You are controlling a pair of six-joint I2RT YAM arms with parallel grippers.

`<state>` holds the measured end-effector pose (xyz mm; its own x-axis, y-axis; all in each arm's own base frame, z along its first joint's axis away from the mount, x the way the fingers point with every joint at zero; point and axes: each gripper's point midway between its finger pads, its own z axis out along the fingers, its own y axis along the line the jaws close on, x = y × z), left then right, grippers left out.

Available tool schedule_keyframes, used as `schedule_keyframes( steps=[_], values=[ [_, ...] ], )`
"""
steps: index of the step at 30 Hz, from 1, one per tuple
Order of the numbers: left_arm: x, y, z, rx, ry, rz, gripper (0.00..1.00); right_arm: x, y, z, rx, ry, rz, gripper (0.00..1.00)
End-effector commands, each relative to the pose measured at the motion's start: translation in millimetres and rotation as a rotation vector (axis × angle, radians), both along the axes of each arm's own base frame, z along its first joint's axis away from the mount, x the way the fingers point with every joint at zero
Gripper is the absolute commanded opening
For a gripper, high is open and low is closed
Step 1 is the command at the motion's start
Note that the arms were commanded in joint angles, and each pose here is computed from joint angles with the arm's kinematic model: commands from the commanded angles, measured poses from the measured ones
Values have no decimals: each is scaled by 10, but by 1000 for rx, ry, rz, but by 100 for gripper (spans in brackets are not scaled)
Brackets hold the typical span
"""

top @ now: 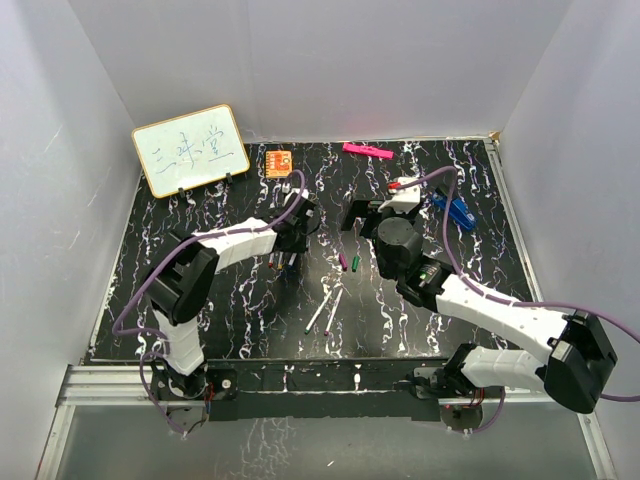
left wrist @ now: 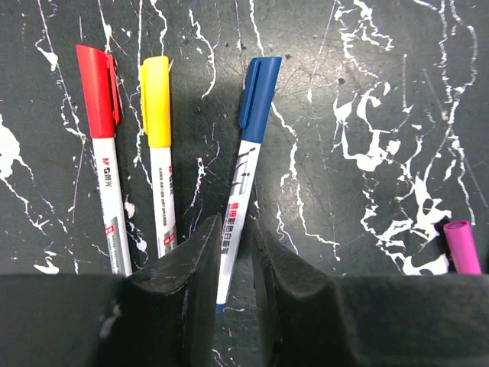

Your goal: Insert the pens into the pen caps

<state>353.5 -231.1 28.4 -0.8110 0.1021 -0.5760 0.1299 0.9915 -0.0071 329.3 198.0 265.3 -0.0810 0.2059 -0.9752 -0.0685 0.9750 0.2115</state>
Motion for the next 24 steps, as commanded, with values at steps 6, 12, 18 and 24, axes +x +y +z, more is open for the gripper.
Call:
schedule_keyframes(
  steps=[6, 12, 18, 24],
  values=[
    [-94, -61, 639, -115, -68, -45, 25, 61, -104, 21, 39, 4, -59, 98],
    [-595, -340, 778, -196, -58, -269, 24, 101, -320, -93, 49, 31, -188, 98],
    [-1231, -619, 769, -157, -27, -476, 28, 191, -493, -278, 52, 91, -256, 98],
    [-1576, -715, 686, -158, 35, -580, 37, 243, -673, -350, 85, 114, -296, 98]
  ],
)
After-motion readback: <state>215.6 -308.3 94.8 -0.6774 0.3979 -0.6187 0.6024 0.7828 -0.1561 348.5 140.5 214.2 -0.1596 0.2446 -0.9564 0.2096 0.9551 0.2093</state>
